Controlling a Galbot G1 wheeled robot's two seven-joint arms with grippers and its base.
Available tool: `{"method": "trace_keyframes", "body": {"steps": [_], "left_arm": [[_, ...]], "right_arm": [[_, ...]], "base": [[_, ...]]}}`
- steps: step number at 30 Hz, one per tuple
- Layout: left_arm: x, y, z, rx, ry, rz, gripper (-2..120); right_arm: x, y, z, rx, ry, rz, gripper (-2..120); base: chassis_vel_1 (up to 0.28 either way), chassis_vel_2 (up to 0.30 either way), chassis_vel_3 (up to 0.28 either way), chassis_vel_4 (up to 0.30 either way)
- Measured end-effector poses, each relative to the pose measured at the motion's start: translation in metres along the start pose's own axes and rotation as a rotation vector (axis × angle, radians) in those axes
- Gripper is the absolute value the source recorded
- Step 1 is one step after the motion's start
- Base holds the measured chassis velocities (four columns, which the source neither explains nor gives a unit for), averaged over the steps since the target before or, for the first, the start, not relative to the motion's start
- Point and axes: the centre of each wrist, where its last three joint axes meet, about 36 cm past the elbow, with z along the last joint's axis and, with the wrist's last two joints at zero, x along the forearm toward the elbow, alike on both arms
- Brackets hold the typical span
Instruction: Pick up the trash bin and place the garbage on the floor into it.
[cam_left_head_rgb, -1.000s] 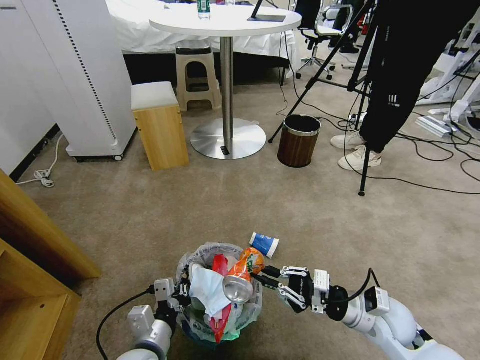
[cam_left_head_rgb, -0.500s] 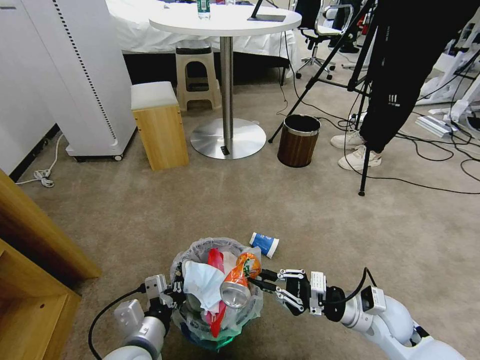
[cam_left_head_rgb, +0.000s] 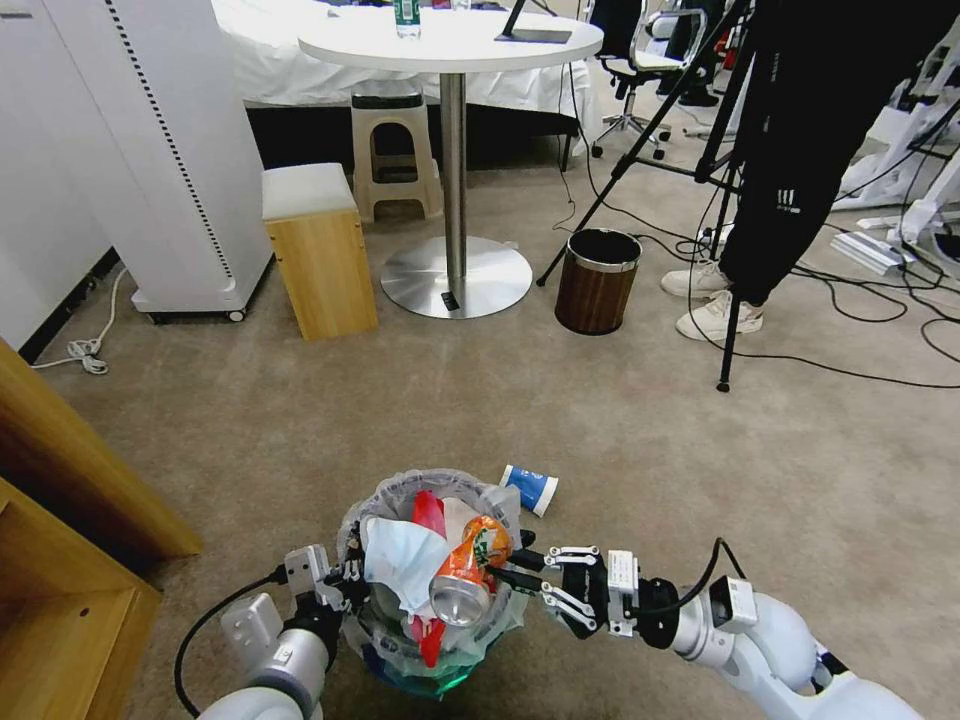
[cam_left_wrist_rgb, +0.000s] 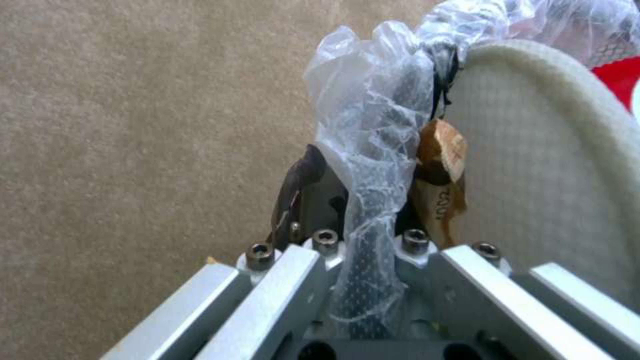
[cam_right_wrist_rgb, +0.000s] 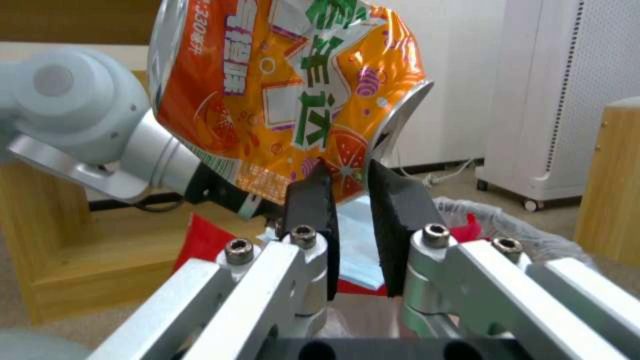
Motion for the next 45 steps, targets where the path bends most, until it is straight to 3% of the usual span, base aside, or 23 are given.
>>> {"method": "trace_keyframes", "body": {"steps": [26, 27, 34, 35, 39, 42, 45], "left_arm": [[0.011, -0.012, 0.001, -0.012, 0.008, 0.031, 1], [0.012, -0.013, 0.001, -0.013, 0.008, 0.036, 1], [0.016, -0.014, 0.0, -0.016, 0.008, 0.04, 1], [0.017, -0.014, -0.001, -0.018, 0.008, 0.041, 1], [0.019, -0.014, 0.0, -0.017, 0.01, 0.042, 1], [0.02, -0.015, 0.0, -0.016, 0.013, 0.044, 1], [0.02, -0.016, 0.0, -0.015, 0.013, 0.046, 1]], "right_arm": [[-0.007, -0.011, 0.015, -0.003, 0.044, 0.04, 11], [-0.007, -0.011, 0.015, -0.003, 0.043, 0.04, 19], [-0.007, -0.011, 0.016, -0.002, 0.046, 0.042, 39], [-0.005, -0.011, 0.016, -0.001, 0.048, 0.044, 47], [-0.005, -0.011, 0.016, 0.0, 0.048, 0.046, 55], [-0.003, -0.011, 0.015, 0.001, 0.048, 0.045, 72], [-0.002, -0.011, 0.015, 0.003, 0.049, 0.045, 81]], "base": [[0.0, 0.0, 0.0, 0.0], [0.0, 0.0, 0.0, 0.0], [0.0, 0.0, 0.0, 0.0], [0.0, 0.0, 0.0, 0.0], [0.0, 0.0, 0.0, 0.0], [0.0, 0.0, 0.0, 0.0], [0.0, 0.0, 0.0, 0.0]]}}
